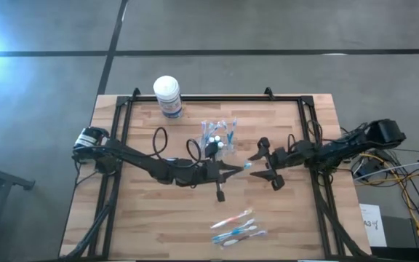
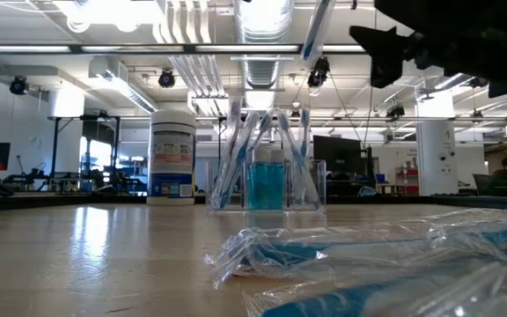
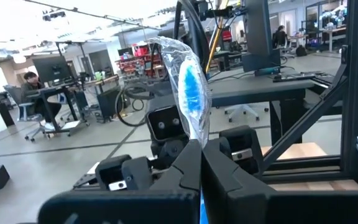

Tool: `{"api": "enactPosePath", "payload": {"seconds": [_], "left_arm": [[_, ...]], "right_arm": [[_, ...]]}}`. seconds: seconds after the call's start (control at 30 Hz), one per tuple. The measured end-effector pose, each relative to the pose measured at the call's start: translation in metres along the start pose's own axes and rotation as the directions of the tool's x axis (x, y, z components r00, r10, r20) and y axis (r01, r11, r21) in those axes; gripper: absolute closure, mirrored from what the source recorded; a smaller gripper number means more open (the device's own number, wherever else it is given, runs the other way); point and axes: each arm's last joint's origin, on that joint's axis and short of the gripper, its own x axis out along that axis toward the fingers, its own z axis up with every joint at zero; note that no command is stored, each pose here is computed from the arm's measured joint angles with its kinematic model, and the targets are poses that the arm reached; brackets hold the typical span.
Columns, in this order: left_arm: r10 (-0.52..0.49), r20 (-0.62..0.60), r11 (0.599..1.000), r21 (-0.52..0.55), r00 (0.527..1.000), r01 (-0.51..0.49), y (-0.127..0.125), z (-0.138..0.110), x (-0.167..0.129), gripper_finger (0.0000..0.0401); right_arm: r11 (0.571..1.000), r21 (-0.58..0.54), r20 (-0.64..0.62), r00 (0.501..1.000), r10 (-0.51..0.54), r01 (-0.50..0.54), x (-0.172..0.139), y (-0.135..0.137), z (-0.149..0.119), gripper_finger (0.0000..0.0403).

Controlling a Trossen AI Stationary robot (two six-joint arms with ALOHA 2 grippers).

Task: Pick & Place toothbrushing station
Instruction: Put the blue toothbrush into the transparent organizer

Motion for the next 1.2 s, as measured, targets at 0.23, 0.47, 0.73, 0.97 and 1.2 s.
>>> {"api": "enactPosePath", "payload": {"seconds": [0.23, 0.47, 0.73, 0.97, 1.2], "left_arm": [[0.001, 0.007, 1.0, 0.031, 1.0, -0.001, 0.0, 0.001, 0.0, 0.0401], [0.015, 0.002, 0.999, 0.03, 1.0, -0.015, 0.005, -0.002, 0.003, 0.0401], [0.015, -0.012, 0.999, 0.035, 1.0, -0.014, 0.005, -0.007, 0.002, 0.0401], [0.023, -0.021, 0.999, 0.029, 1.0, -0.023, 0.008, -0.009, 0.003, 0.0401], [0.024, -0.03, 0.999, 0.024, 0.999, -0.023, 0.009, -0.01, 0.004, 0.0401]], "right_arm": [[1.0, 0.011, 0.074, 0.997, 0.007, -0.007, 0.013, -0.002, -0.001, 0.0179], [0.999, 0.043, 0.041, 0.999, 0.009, -0.011, 0.036, -0.005, -0.008, 0.0183], [0.999, 0.031, 0.075, 0.997, 0.021, -0.023, 0.04, -0.006, -0.006, 0.0185], [0.999, 0.023, 0.089, 0.995, 0.043, -0.046, 0.045, -0.005, -0.003, 0.0201], [0.999, 0.003, 0.082, 0.996, 0.044, -0.045, 0.049, -0.006, -0.001, 0.0233]]}}
